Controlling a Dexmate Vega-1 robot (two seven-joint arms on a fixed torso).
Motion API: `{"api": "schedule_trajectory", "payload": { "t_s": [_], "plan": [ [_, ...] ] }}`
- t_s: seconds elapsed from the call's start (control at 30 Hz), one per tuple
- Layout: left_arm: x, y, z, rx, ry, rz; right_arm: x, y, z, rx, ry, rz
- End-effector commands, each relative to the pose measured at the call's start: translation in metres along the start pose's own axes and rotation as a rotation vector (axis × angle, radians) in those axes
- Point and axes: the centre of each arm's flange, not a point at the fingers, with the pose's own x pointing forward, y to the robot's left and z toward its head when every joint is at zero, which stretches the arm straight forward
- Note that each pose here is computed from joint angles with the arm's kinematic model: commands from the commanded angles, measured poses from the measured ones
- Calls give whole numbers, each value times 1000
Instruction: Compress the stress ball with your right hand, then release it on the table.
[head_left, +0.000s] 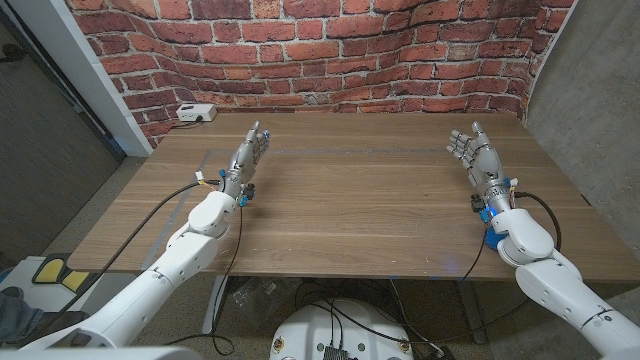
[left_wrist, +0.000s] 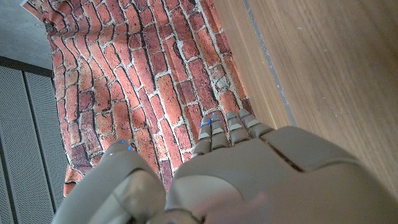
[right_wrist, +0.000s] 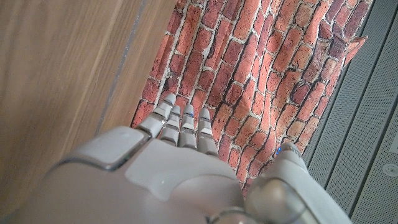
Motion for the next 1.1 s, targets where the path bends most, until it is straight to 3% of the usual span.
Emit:
{"api": "schedule_trajectory", "payload": {
  "t_s": [0.03,0.8,1.1],
  "plan": [
    [-6,-6,1,-8,-8,7,-35,-14,2,-7,23,-25],
    [-8,-23,5,16,5,-4,-82,-34,1,-20,39,-73],
    [-1,-26,8,20,-9,-10,-99,-37,1,-13,60,-92]
  ]
}}
